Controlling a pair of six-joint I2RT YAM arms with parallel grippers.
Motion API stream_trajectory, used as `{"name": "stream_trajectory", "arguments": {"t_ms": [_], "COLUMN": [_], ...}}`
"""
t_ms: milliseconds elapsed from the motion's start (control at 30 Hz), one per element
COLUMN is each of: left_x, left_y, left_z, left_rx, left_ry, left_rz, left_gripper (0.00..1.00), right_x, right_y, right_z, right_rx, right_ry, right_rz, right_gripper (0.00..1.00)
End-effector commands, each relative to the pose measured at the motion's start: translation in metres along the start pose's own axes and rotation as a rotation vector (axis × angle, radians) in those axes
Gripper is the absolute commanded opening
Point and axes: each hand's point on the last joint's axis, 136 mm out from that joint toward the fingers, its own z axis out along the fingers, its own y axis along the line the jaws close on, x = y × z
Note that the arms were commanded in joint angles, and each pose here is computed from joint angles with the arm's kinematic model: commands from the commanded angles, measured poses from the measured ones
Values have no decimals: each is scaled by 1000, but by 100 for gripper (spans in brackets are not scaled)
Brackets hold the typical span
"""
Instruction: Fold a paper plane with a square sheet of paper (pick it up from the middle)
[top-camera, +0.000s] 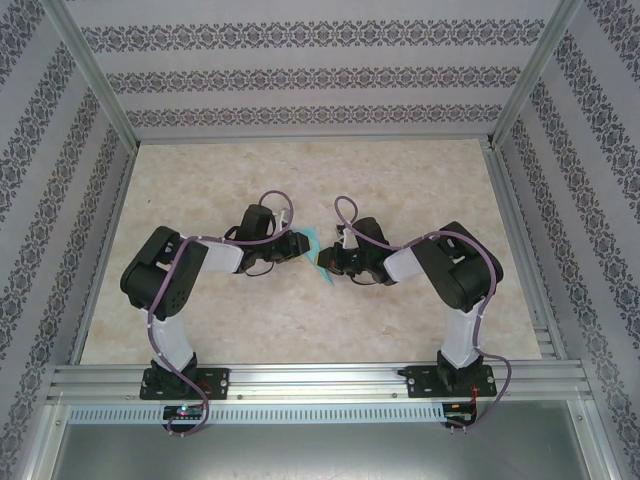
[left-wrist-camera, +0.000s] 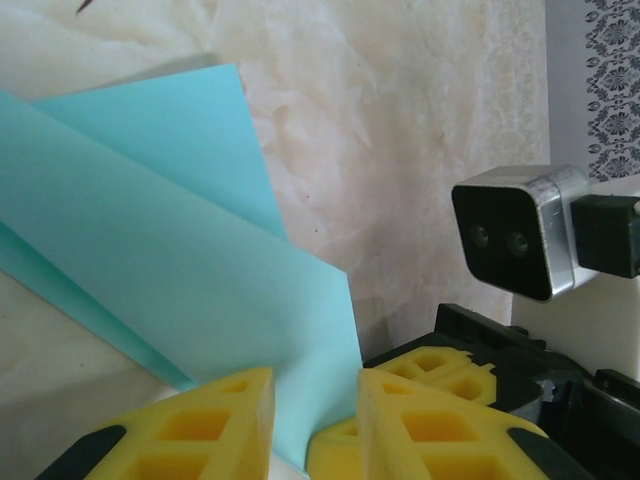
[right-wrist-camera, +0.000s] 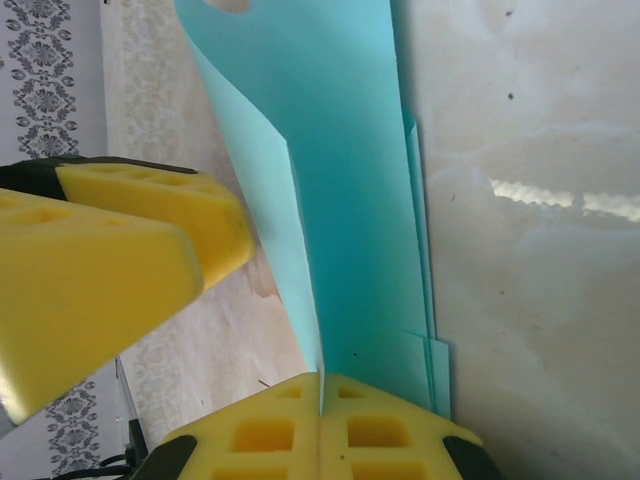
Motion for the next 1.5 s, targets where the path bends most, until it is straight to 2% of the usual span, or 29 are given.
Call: {"name": "stream_trajectory", "arguments": {"t_ms": [0, 800, 1200, 1467], "left_x": [-2, 2, 10, 15], "left_y": [-7, 20, 45, 57], "left_z": [5, 16, 15, 15], "left_rx": [42, -73, -204, -265], "left_ry": [-3, 31, 76, 102], "left_rz": [56, 7, -69, -88], "left_gripper": [28, 26, 25, 25], "right_x": [5, 9, 10, 28], "right_y": [-18, -29, -5, -19], "right_z": [4, 4, -10, -19], "right_rx": [55, 112, 78, 133], "right_ry": [23, 53, 72, 106], "right_rz": [34, 62, 26, 32], "right_gripper": [0, 0, 14, 14]}}
